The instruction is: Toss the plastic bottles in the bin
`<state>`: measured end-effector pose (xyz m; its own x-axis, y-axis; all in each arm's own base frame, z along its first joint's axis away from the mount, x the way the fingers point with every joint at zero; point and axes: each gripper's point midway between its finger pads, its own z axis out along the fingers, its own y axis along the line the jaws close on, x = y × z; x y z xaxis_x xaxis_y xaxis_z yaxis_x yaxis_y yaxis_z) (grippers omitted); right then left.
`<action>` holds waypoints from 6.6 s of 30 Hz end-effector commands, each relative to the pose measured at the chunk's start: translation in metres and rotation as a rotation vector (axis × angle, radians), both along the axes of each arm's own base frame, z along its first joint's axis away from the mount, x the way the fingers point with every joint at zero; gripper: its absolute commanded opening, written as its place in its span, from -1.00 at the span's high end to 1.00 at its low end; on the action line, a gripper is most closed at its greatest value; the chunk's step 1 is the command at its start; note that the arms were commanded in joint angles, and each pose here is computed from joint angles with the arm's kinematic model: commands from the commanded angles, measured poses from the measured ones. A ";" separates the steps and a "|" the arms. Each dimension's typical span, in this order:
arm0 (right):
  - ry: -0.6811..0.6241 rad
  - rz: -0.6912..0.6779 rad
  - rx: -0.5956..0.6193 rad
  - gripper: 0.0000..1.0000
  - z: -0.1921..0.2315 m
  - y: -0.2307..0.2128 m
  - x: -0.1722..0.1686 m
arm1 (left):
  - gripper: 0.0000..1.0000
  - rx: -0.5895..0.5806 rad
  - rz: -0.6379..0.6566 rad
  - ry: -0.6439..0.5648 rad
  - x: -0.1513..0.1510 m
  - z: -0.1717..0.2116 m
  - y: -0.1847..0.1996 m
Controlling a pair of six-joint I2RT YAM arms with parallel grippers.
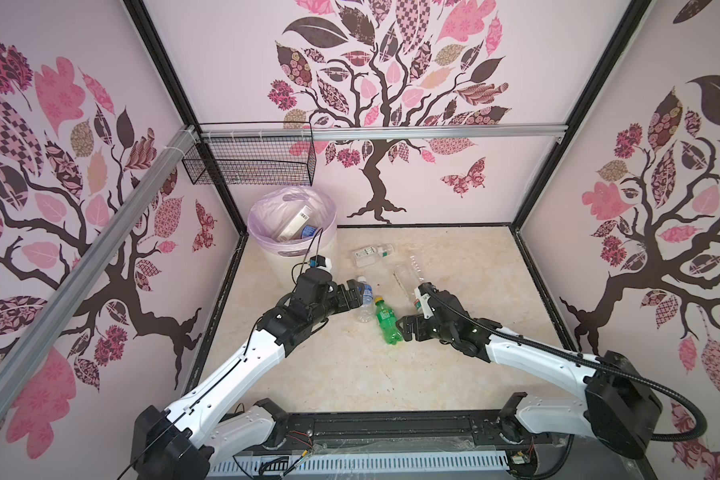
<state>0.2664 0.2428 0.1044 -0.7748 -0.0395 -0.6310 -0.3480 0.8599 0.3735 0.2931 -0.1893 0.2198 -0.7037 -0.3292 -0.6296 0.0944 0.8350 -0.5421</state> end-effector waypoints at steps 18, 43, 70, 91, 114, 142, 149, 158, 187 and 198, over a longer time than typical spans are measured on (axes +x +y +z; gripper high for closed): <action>0.113 0.070 -0.046 -0.76 -0.059 0.045 0.003 | -0.97 -0.145 0.044 0.110 -0.018 -0.039 -0.002; 0.091 0.061 -0.112 -0.34 -0.071 0.058 0.029 | -0.96 -0.134 0.060 0.141 -0.022 -0.054 0.001; -0.028 0.096 0.099 -0.22 0.049 0.054 0.006 | -0.96 -0.327 -0.024 0.159 0.018 -0.023 -0.058; -0.058 0.132 0.178 -0.22 0.081 0.064 0.003 | -0.87 -0.327 -0.051 0.155 0.039 -0.021 -0.099; -0.077 0.135 0.161 -0.50 0.082 0.061 0.004 | -0.15 -0.288 -0.030 0.144 0.043 -0.033 -0.097; -0.324 0.092 0.163 -0.99 0.180 0.030 0.004 | -0.13 0.031 -0.032 -0.139 0.051 0.075 -0.049; -0.412 0.102 0.224 -0.99 0.236 0.037 0.009 | -0.13 0.138 0.000 -0.262 0.063 0.139 -0.015; -0.484 0.152 0.303 -0.99 0.295 0.057 0.016 | -0.14 0.271 0.128 -0.445 0.090 0.236 0.055; -0.461 0.178 0.289 -0.99 0.275 0.075 0.028 | -0.96 0.391 0.324 -0.374 0.160 0.220 0.140; -0.434 0.114 0.255 -0.99 0.254 0.063 0.032 | -0.97 0.279 0.157 -0.408 0.116 0.228 0.072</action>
<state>0.2965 0.3120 0.3656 -0.4337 0.0813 -0.8974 -0.6357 0.6782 0.3687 0.4061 -0.0998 0.4715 -0.2784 -0.1748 -0.9444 0.0790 0.9758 -0.2039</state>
